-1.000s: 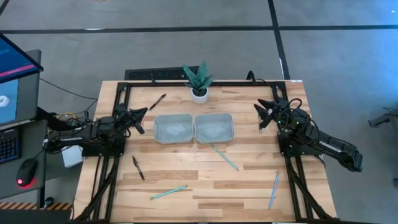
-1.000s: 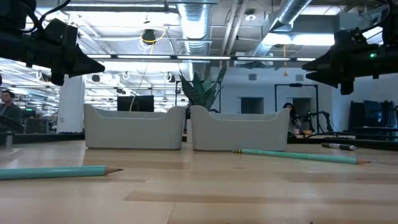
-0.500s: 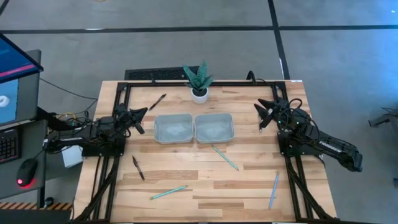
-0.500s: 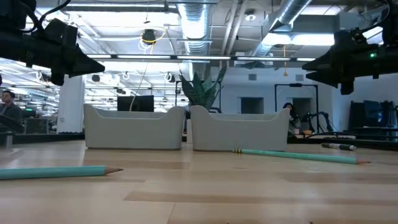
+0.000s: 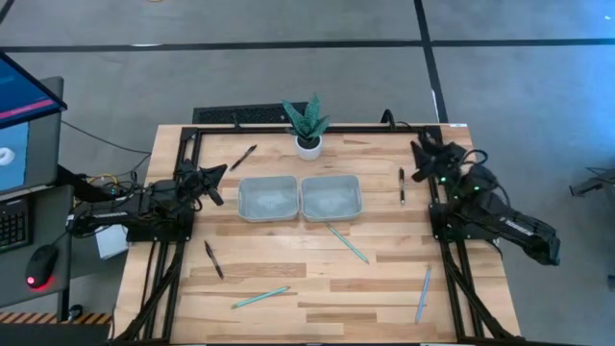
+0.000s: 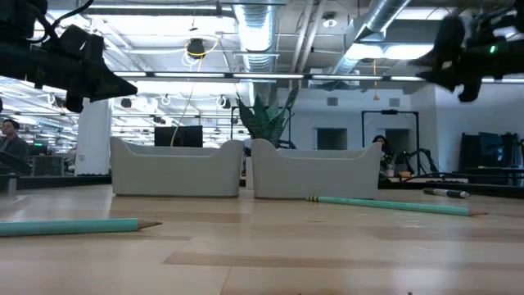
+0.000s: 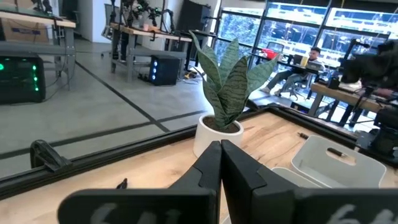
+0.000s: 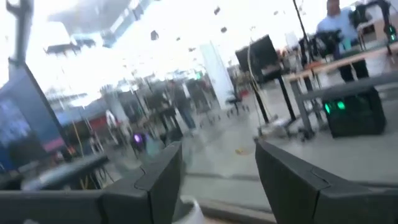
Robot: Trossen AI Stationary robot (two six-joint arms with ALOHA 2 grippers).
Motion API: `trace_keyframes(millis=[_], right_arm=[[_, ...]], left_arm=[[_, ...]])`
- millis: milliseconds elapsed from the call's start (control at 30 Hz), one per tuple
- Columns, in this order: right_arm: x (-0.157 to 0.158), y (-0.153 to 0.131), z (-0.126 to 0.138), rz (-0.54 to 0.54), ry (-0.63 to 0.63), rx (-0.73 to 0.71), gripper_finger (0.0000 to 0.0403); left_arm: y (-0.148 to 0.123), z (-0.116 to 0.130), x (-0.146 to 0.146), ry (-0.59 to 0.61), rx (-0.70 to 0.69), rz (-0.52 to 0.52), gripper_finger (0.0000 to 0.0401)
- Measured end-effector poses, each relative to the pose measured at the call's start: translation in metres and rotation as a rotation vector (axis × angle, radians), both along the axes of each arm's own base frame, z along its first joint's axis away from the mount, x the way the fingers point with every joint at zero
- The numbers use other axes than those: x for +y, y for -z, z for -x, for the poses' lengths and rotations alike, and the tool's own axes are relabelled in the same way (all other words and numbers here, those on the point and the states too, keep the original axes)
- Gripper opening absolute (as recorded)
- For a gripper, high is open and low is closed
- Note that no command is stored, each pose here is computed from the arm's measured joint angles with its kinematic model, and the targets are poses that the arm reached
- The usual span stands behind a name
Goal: Sort pens & pencils
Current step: Put the top right black pen into the right gray bin
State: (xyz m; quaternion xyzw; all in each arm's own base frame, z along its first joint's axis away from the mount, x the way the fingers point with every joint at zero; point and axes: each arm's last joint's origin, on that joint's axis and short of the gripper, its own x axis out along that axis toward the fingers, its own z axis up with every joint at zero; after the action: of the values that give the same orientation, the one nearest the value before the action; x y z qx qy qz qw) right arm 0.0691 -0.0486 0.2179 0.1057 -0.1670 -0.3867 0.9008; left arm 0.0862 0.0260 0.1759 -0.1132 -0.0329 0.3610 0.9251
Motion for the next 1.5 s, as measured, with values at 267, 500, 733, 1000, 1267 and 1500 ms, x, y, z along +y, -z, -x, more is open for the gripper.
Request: trace_keyframes(millis=[267,500,733,1000,1267,1500], right_arm=[[0.013,-0.062,0.02,0.129,-0.005,0.033,0.0226],[0.01,-0.113,0.015,0.013,-0.015,0.243,0.0226],[-0.004,-0.161,-0.006,-0.287,0.085,0.388,0.0226],[-0.01,-0.189,-0.015,-0.713,0.195,0.483,0.0226],[-0.013,-0.167,-0.021,-1.119,0.34,0.632,0.0226],[-0.032,-0.14,-0.054,-1.123,0.355,0.788,0.0226]], left_arm=[[-0.001,0.0,0.0,-0.01,0.065,-0.085,0.0],[-0.001,0.0,0.0,-0.019,0.069,-0.092,0.0],[-0.001,0.0,0.0,-0.019,0.067,-0.093,0.0],[-0.001,0.0,0.001,-0.025,0.066,-0.093,0.0],[-0.002,0.001,0.001,-0.065,0.065,-0.092,0.0],[-0.002,0.002,0.002,-0.09,0.065,-0.092,0.0]])
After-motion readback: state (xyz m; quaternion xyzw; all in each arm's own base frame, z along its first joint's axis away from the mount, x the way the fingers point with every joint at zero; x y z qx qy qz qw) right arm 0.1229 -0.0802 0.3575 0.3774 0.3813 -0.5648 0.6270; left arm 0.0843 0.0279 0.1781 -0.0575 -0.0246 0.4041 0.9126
